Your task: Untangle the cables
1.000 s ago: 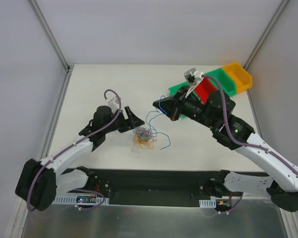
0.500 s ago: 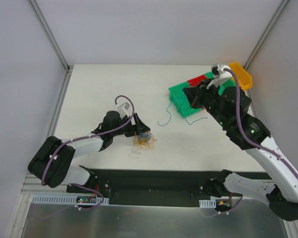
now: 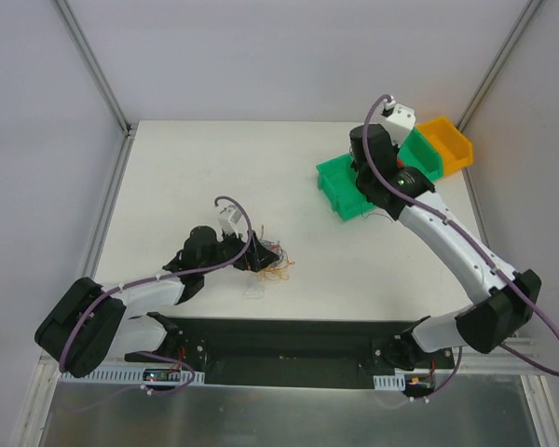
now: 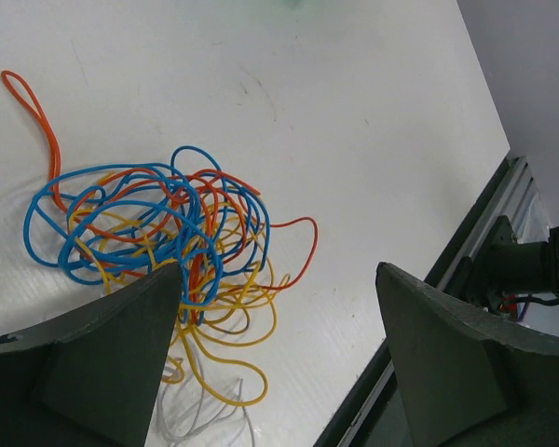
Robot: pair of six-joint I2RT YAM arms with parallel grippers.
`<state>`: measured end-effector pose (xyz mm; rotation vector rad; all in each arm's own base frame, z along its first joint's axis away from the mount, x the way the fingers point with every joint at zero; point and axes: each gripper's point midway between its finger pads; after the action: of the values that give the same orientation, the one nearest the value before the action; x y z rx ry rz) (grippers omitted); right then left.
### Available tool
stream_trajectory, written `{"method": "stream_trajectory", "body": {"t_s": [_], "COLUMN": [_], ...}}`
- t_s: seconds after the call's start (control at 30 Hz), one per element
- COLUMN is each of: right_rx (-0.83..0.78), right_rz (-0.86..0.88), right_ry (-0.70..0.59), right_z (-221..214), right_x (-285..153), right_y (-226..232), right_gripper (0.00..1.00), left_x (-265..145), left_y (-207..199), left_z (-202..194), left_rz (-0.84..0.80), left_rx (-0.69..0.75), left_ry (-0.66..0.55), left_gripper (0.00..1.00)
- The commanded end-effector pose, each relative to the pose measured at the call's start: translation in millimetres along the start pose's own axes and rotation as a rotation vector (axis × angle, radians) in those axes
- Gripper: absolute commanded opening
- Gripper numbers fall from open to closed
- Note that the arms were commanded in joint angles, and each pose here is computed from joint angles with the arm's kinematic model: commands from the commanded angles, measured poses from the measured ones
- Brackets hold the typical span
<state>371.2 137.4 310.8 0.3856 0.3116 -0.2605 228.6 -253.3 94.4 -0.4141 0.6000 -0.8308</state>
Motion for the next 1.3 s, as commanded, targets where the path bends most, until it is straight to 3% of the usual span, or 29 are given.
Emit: {"method": "stream_trajectory", "body": {"t_s": [0.0,0.33,0.6,0.93,1.1,1.27], "right_rx": [0.112,0.09,0.018,-0.015,-0.16,-0.195], "right_rz": [-0.112,-0.167,-0.043,0.007,0.082,0.0], "right_ry": [-0.136,-0.17,-0.192,-0.119,-0.044,-0.038], "right_z": [39,19,-13,-49,-70,-74], "right_x": [31,90,127,162,165,166], "right_y": [-1,9,21,4,-8,-43], "right_gripper": [0.01,0.01,0.01,0.01,0.01,0.01], "left_x": [-11,-18,-19,-16,-16,-15], "left_y": [-11,-7,-6,-6,-7,-7], "left_z": [21,22,24,22,22,22], "left_rz": [-0.038,-0.022,-0.014,-0.023,-0.026,-0.025], "left_rx": [0.113,0.111,0.112,0.112,0.114,0.113], "left_ry": [-0.147,-0.207,-0.223,-0.206,-0.206,-0.205], "left_gripper": [0.85,0.84,0.84,0.85,0.87,0.88]}}
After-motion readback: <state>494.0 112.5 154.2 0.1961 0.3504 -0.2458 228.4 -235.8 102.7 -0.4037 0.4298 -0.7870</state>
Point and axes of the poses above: each gripper's point midway between its finger pads, its own x axis out along the fingers, its own y axis along the line the jaws close on, z = x × y, and after that the axes turned 9 degrees about x, right-handed
